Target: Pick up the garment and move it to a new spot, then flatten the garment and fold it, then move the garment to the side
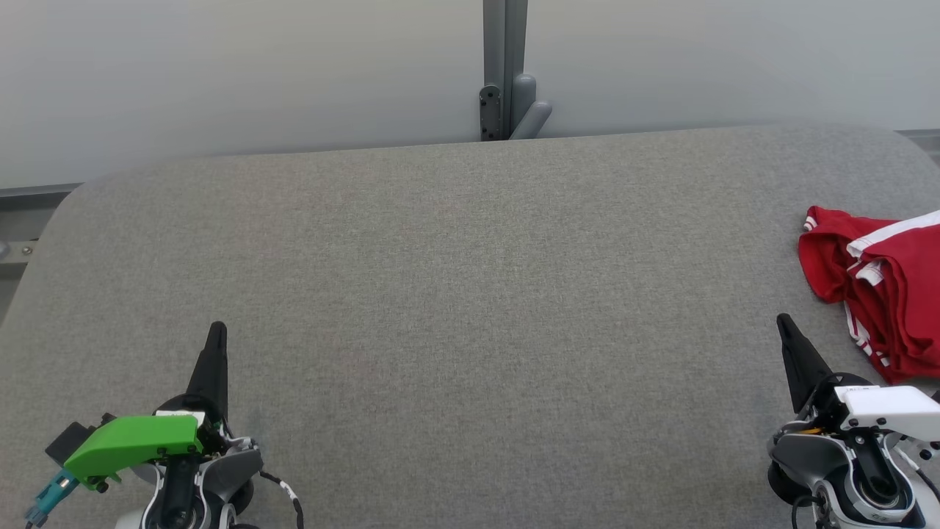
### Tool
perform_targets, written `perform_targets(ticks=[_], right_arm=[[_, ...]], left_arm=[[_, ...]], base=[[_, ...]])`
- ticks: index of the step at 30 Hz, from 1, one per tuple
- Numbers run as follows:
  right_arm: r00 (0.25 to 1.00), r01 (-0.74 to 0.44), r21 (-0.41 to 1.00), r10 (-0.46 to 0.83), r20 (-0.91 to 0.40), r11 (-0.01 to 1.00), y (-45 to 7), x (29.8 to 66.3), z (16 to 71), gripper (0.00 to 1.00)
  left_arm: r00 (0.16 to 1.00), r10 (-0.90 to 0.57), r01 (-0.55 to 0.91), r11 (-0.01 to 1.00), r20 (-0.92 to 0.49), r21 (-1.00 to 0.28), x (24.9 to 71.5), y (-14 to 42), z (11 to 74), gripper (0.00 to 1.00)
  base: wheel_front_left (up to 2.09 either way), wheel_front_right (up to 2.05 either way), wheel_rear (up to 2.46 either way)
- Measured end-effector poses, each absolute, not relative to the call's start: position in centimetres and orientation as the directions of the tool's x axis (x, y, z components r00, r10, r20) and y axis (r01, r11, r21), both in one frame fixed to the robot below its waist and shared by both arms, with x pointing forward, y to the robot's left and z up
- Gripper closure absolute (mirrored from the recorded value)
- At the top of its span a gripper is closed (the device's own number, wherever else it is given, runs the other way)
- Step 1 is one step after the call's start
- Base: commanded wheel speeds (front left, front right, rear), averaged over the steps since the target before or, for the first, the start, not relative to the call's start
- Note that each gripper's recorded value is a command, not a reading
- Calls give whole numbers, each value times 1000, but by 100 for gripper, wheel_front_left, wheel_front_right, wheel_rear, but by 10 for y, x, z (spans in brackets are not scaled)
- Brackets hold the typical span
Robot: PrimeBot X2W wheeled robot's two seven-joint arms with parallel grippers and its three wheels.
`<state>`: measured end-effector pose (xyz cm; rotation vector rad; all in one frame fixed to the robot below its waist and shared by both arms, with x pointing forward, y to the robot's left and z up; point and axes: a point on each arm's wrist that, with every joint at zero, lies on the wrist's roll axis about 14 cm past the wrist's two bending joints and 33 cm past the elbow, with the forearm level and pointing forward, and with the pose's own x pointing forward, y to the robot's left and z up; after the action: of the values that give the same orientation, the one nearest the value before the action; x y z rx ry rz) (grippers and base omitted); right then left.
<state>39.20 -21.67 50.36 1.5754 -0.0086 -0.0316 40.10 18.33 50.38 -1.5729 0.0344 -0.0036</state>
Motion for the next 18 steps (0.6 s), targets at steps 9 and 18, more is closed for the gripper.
perform_targets(ticks=[9, 18], right_arm=[[1000, 14, 1000, -27, -15, -5, -217, 392, 504, 100], [1000, 14, 1000, -27, -14, -6, -217, 392, 504, 100]], left_arm=[[1000, -24, -20, -2, -19, -1000, 401, 183, 504, 100], [1000, -24, -20, -3, -20, -1000, 401, 183, 504, 100]], base=[[0, 0, 0], [0, 0, 0]])
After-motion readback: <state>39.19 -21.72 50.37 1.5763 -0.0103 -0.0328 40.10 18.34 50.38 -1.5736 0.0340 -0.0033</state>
